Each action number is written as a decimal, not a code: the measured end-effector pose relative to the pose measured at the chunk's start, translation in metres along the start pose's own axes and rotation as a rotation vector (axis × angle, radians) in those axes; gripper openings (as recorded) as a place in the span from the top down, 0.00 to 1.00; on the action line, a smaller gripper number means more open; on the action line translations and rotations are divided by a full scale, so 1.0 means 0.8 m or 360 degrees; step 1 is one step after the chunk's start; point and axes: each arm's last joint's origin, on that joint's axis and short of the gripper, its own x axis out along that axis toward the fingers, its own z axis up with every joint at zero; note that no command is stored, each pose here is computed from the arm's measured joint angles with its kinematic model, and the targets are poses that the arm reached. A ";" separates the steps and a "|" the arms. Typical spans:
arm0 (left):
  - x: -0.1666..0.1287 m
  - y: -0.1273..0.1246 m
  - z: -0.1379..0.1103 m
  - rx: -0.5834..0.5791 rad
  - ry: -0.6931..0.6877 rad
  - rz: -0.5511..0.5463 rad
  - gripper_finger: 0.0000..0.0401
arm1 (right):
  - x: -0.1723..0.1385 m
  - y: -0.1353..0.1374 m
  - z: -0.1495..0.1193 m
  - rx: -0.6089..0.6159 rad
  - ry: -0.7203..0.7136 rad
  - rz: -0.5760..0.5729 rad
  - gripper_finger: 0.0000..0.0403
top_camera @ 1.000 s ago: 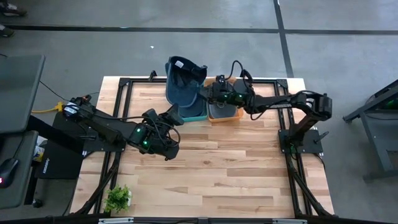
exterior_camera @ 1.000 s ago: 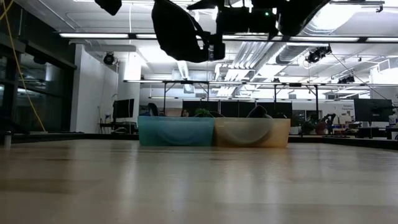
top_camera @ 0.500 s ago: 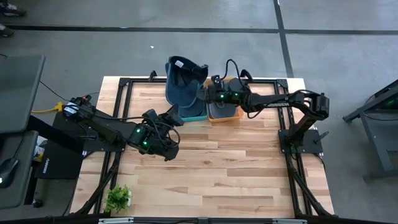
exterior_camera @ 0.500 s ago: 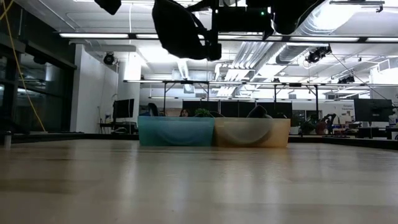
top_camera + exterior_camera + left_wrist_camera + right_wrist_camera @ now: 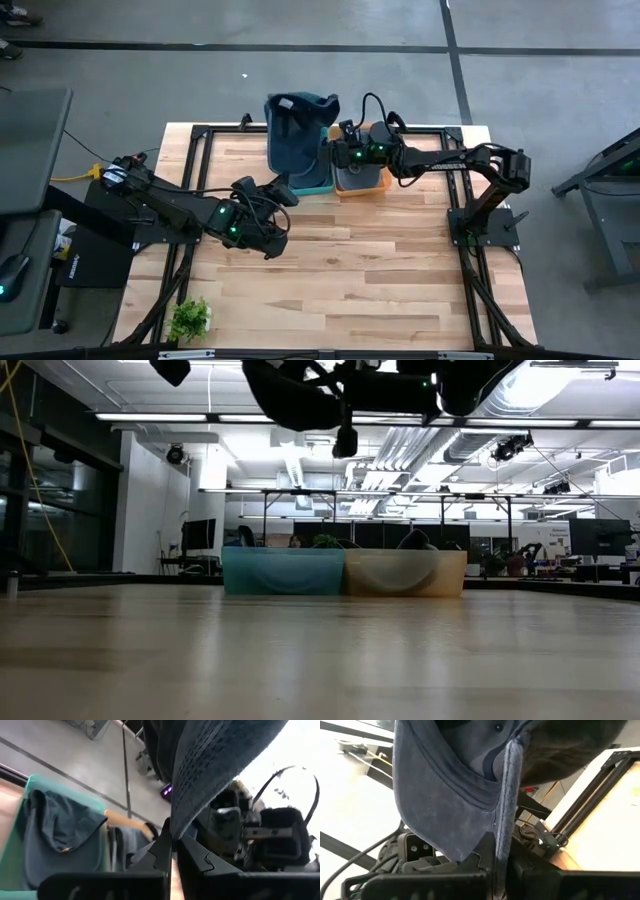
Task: Pick & Place hat
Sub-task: Put the blue cap into the green bin
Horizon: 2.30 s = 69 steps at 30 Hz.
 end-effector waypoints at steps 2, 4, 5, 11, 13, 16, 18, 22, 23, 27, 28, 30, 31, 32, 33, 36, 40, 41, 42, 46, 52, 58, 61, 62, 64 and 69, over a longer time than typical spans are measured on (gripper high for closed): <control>0.000 0.000 -0.001 0.0059 0.0028 0.0005 0.97 | -0.001 -0.002 0.002 -0.0010 0.0013 -0.0012 0.99; 0.000 0.000 -0.001 0.0113 0.0064 0.0011 0.93 | -0.002 -0.004 0.004 -0.0023 0.0029 -0.0011 0.99; 0.000 0.000 -0.002 0.0138 0.0085 0.0013 0.90 | -0.003 -0.006 0.005 -0.0032 0.0032 -0.0012 0.99; 0.000 0.000 -0.001 0.0229 0.0178 0.0020 0.63 | -0.007 -0.016 0.013 -0.0052 0.0065 -0.0067 0.99; -0.001 0.001 0.004 0.0295 0.0222 0.0023 0.54 | -0.011 -0.020 0.016 -0.0075 0.0089 -0.0133 0.99; -0.003 0.001 0.016 0.0379 0.0233 0.0018 0.43 | -0.021 -0.025 0.023 -0.0141 0.0119 -0.0253 0.99; -0.005 0.002 0.032 0.0409 0.0223 0.0013 0.38 | -0.031 -0.028 0.030 -0.0221 0.0127 -0.0374 0.99; -0.009 0.001 0.058 0.0382 0.0212 0.0003 0.34 | -0.056 -0.029 0.040 -0.0471 0.0169 -0.0679 0.99; -0.009 0.002 0.061 0.0377 0.0206 0.0001 0.34 | -0.062 -0.025 0.041 -0.0564 0.0182 -0.0733 0.99; -0.009 0.002 0.064 0.0386 0.0147 0.0001 0.34 | -0.077 -0.004 0.043 -0.0847 0.0197 -0.0838 0.99; -0.009 0.002 0.064 0.0386 0.0141 0.0001 0.34 | -0.080 0.001 0.044 -0.0858 0.0179 -0.0839 0.99; -0.009 0.002 0.064 0.0382 0.0141 0.0001 0.34 | -0.084 0.009 0.047 -0.0855 0.0151 -0.0817 0.99; -0.009 0.002 0.064 0.0377 0.0142 0.0001 0.34 | -0.086 0.012 0.049 -0.0844 0.0134 -0.0813 0.99; -0.009 0.002 0.064 0.0376 0.0143 0.0001 0.34 | -0.087 0.014 0.050 -0.0827 0.0117 -0.0808 0.99; -0.009 0.001 0.063 0.0369 0.0141 0.0000 0.34 | -0.087 0.016 0.051 -0.0813 0.0106 -0.0803 0.99; -0.004 0.000 0.054 0.0357 0.0120 0.0011 0.34 | -0.089 0.016 0.051 -0.0848 0.0074 -0.0876 0.99; 0.002 -0.001 0.050 0.0342 0.0145 0.0028 0.34 | -0.089 0.019 0.049 -0.0909 0.0062 -0.0919 0.99; 0.004 -0.001 0.051 0.0334 0.0140 0.0032 0.34 | -0.089 0.019 0.049 -0.0908 0.0056 -0.0915 0.99; 0.005 -0.001 0.051 0.0332 0.0144 0.0035 0.34 | -0.089 0.019 0.049 -0.0904 0.0051 -0.0916 0.99; 0.013 0.000 0.049 0.0334 0.0222 0.0066 0.34 | -0.088 0.022 0.049 -0.0895 0.0034 -0.0890 0.99; 0.023 0.001 0.044 0.0363 0.0279 0.0099 0.34 | -0.086 0.025 0.047 -0.0849 0.0052 -0.0808 0.99; 0.040 -0.008 0.045 0.0446 0.0384 0.0059 0.34 | -0.085 0.025 0.045 -0.0795 0.0101 -0.0751 0.99; 0.051 -0.015 0.046 0.0493 0.0447 0.0008 0.34 | -0.085 0.025 0.045 -0.0783 0.0128 -0.0719 0.99; 0.055 -0.017 0.047 0.0508 0.0455 -0.0007 0.34 | -0.085 0.025 0.044 -0.0780 0.0137 -0.0713 0.99; 0.062 -0.018 0.050 0.0534 0.0465 -0.0015 0.34 | -0.085 0.026 0.044 -0.0763 0.0155 -0.0691 0.99; 0.072 -0.011 0.053 0.0614 0.0469 0.0045 0.34 | -0.086 0.023 0.041 -0.0725 0.0203 -0.0709 0.99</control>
